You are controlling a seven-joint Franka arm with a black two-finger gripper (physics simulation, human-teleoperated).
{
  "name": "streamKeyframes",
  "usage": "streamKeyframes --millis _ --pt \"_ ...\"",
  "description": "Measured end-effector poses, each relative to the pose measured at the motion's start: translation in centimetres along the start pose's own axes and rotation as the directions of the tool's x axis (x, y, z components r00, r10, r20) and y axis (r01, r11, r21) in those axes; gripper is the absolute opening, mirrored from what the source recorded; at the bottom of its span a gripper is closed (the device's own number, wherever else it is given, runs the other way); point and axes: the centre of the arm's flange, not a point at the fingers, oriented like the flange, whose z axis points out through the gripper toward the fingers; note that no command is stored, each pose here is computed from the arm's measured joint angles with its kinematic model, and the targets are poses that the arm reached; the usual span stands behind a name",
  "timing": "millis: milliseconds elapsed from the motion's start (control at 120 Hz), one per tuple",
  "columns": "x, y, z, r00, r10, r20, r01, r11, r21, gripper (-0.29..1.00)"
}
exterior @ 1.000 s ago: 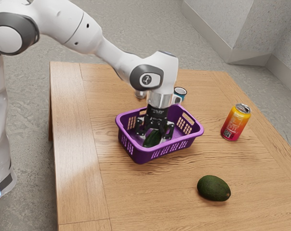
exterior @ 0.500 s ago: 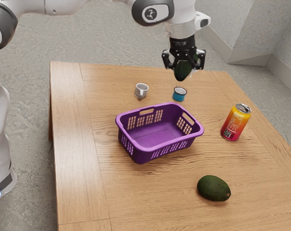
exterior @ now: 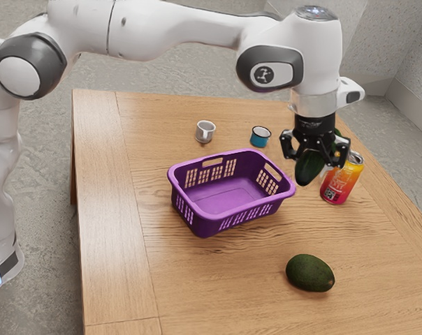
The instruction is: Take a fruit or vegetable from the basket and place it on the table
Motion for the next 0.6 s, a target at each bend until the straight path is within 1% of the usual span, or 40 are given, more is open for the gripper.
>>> streamKeyframes --millis 58,158,267,342,408,525,600 --pt "1.0 0.2 0.5 1.000 -0.015 -0.001 0.015 1.000 -0.007 0.16" --pt "0.7 1.1 0.5 1.000 -0.009 0.001 0.009 1.000 -0.028 0.16" --pt "0.7 1.4 1.3 1.000 -0.008 0.005 0.009 0.999 -0.033 0.17" --pt "0.9 1.4 1.9 0.998 -0.037 0.053 0.040 0.998 -0.053 0.37" --pt "1.2 1.4 2.3 0.995 -0.057 0.080 0.062 0.996 -0.068 0.50" --pt "1.4 1.0 2.8 0.992 -0.076 0.104 0.085 0.993 -0.080 0.61" --pt "1.8 -1.5 1.3 0.987 -0.120 0.107 0.128 0.989 -0.079 0.65"
